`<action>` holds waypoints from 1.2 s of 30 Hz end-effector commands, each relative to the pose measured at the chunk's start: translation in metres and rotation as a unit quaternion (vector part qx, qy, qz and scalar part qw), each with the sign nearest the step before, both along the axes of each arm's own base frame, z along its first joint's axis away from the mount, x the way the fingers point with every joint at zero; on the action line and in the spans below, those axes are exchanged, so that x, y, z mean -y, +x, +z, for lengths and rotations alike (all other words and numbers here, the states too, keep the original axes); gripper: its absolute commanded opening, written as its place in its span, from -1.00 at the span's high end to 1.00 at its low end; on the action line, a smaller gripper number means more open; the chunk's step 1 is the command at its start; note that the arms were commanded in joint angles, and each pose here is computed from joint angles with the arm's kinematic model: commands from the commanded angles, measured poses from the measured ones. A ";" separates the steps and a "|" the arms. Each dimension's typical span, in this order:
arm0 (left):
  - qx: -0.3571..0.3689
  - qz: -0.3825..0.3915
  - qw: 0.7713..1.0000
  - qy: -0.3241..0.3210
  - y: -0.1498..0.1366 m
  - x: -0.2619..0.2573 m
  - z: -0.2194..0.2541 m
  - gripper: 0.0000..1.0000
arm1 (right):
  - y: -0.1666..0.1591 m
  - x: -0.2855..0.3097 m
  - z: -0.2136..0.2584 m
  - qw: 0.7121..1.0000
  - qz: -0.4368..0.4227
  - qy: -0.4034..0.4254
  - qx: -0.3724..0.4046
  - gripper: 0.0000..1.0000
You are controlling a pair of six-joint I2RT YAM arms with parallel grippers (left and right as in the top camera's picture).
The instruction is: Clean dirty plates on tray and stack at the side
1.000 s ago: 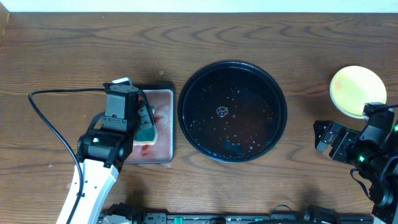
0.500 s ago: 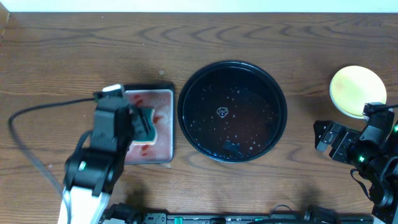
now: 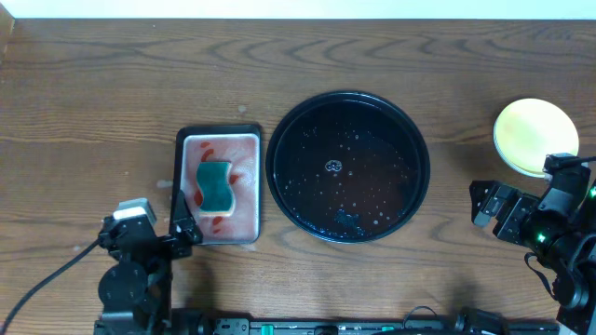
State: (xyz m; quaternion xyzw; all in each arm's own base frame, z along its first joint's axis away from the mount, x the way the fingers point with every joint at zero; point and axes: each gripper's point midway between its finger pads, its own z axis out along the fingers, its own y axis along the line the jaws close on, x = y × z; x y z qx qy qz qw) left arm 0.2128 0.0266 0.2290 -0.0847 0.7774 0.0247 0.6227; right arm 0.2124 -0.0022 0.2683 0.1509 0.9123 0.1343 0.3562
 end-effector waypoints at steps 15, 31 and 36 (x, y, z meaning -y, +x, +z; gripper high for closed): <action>0.013 -0.047 0.999 0.017 0.024 0.007 -0.087 -0.86 | 0.000 -0.002 0.001 1.000 0.007 -0.002 0.002 -0.99; 0.008 -0.046 0.999 0.010 0.025 0.007 -0.093 -0.86 | 0.000 -0.002 0.001 1.000 0.007 -0.002 0.002 -0.99; 0.008 -0.046 0.999 0.010 0.025 0.007 -0.093 -0.87 | 0.000 -0.002 0.001 1.000 0.007 -0.002 0.002 -0.98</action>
